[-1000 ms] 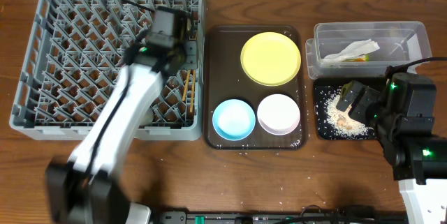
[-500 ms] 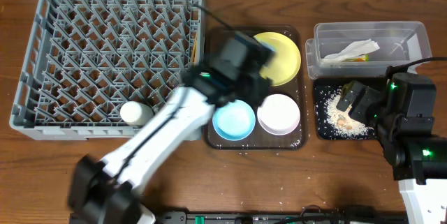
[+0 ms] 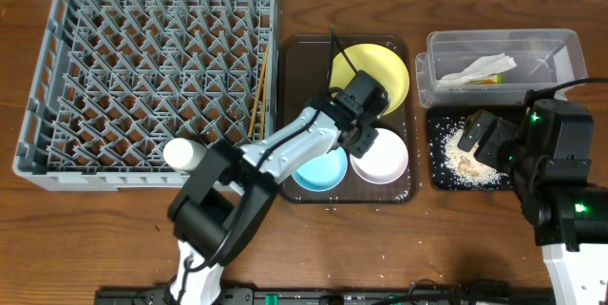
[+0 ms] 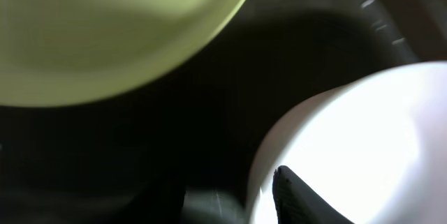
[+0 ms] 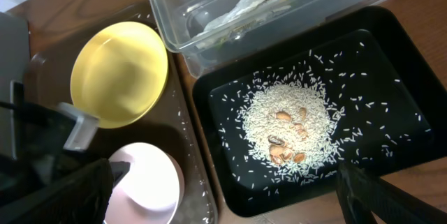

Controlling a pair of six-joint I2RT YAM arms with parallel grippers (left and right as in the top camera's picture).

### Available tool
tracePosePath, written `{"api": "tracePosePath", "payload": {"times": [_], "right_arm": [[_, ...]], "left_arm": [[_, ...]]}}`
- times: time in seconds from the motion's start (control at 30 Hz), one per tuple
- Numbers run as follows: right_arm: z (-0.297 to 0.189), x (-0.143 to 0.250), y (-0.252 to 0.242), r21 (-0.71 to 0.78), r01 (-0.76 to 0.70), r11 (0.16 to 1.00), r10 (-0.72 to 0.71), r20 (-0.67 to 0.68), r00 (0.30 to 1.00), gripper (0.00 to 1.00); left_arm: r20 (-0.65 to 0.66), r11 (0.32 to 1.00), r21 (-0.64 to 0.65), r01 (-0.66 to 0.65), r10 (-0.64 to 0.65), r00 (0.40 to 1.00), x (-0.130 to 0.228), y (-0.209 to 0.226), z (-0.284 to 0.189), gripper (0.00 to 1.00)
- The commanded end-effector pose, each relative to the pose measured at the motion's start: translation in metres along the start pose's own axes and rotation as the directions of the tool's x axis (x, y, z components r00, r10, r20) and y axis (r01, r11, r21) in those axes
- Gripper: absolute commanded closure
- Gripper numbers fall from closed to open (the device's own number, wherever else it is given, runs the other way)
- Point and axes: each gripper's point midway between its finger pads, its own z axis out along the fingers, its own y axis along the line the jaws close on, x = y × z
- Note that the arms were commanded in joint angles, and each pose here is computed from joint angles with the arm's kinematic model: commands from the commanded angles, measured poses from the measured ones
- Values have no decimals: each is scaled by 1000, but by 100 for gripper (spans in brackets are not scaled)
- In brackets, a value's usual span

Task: Sort waste into correct bins and load items into the dishwasher
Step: 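Reach the left gripper to the pink bowl and grasp its rim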

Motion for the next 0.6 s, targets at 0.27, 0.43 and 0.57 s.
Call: {"api": "tracePosePath", "payload": {"times": [0.27,0.43,0.57], "right_arm": [[0,-2,-4,16,-4,1000,4,5,1000,1],[0,-2,-4,16,-4,1000,4,5,1000,1],[0,-2,-4,16,-4,1000,4,5,1000,1]], "left_arm": [[1,997,67,29,-30,1000,-2,-12,7,92],[162,993,109,49,-67,984,-48,-23,-54,92],[310,985,-119,127,-85,947,-67,20,-122,92]]}}
